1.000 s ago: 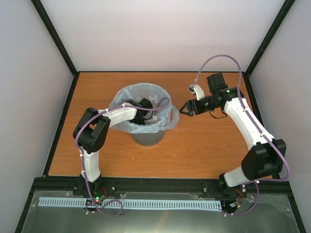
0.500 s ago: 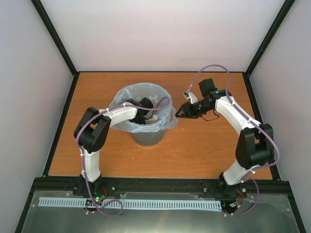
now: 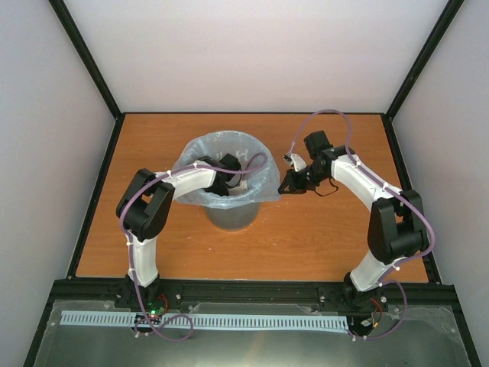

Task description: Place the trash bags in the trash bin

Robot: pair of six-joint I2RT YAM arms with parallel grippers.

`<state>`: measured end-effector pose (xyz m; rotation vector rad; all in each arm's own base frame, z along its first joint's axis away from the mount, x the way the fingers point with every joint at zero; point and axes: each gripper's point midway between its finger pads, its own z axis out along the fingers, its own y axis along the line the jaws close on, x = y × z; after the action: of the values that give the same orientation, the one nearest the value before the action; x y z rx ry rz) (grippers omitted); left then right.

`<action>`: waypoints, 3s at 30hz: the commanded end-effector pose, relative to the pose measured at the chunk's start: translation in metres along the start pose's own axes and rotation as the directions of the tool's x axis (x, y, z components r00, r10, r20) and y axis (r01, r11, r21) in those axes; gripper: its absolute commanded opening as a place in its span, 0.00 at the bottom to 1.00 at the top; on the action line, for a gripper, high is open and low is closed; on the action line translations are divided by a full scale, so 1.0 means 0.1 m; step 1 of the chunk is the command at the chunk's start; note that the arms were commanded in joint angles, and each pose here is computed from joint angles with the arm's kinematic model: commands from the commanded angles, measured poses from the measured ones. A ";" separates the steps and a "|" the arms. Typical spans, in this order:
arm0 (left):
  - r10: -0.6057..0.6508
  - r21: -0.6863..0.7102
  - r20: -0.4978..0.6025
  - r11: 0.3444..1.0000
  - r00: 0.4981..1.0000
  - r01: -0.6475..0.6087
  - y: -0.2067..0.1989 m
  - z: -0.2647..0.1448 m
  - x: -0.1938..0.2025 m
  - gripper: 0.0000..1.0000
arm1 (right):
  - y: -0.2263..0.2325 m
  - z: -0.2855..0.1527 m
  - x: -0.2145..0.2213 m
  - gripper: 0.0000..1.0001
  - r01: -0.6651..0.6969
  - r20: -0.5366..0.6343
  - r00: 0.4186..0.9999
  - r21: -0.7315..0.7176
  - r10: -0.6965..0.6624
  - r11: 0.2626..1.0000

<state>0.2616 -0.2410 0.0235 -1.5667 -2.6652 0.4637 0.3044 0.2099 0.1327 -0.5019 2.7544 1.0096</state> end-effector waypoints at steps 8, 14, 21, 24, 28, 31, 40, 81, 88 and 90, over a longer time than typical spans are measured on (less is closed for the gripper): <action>0.007 -0.011 -0.004 1.000 1.000 -0.007 0.03 0.06 -0.04 0.36 | -0.43 0.08 0.10 0.03 0.029 -0.040 0.999 0.200 -0.021 0.979; 0.019 -0.025 0.019 1.000 1.000 -0.018 0.04 -0.04 -0.11 0.37 | -0.26 -0.07 -0.22 0.14 0.059 0.032 0.997 0.176 -0.066 0.983; 0.022 -0.037 0.047 0.999 0.999 -0.020 0.03 -0.23 -0.22 0.41 | -0.05 -0.44 -0.36 0.39 0.133 0.109 0.981 0.214 -0.159 0.968; 0.026 -0.039 0.060 0.999 0.998 -0.024 0.02 -0.32 -0.26 0.45 | 0.00 -0.61 -0.34 0.41 0.145 0.133 0.975 0.233 -0.179 0.962; 0.033 -0.031 0.092 0.999 0.995 -0.030 -0.04 -0.48 -0.33 0.51 | 0.15 -0.97 -0.48 0.43 0.160 0.223 0.950 0.262 -0.221 0.952; 0.029 0.001 0.085 1.000 0.996 -0.029 -0.10 -0.51 -0.32 0.51 | 0.50 -1.21 -0.63 0.47 0.236 0.290 0.914 0.192 -0.285 0.953; 0.027 0.055 0.037 0.998 0.999 -0.029 -0.19 -0.41 -0.17 0.49 | 1.05 -1.30 -0.75 0.61 0.309 0.364 0.891 -0.046 -0.272 0.950; -0.019 0.090 0.083 0.996 0.996 0.011 -0.26 -1.04 -0.41 0.54 | 0.94 -0.75 -0.58 0.56 0.325 0.213 0.922 0.027 -0.323 0.945; 0.067 -0.037 0.114 0.997 0.991 -0.063 -0.31 -1.05 -0.34 0.54 | 0.94 -0.79 -0.59 0.55 0.333 0.222 0.916 0.045 -0.334 0.942; 0.095 -0.077 0.107 0.993 0.990 -0.087 -0.30 -1.09 -0.38 0.54 | 0.94 -0.79 -0.59 0.55 0.332 0.219 0.917 0.045 -0.334 0.942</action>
<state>0.2635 -0.2543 0.1274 -1.6102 -2.6804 0.5704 0.3253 0.2446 0.2606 -0.7546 2.3663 0.9612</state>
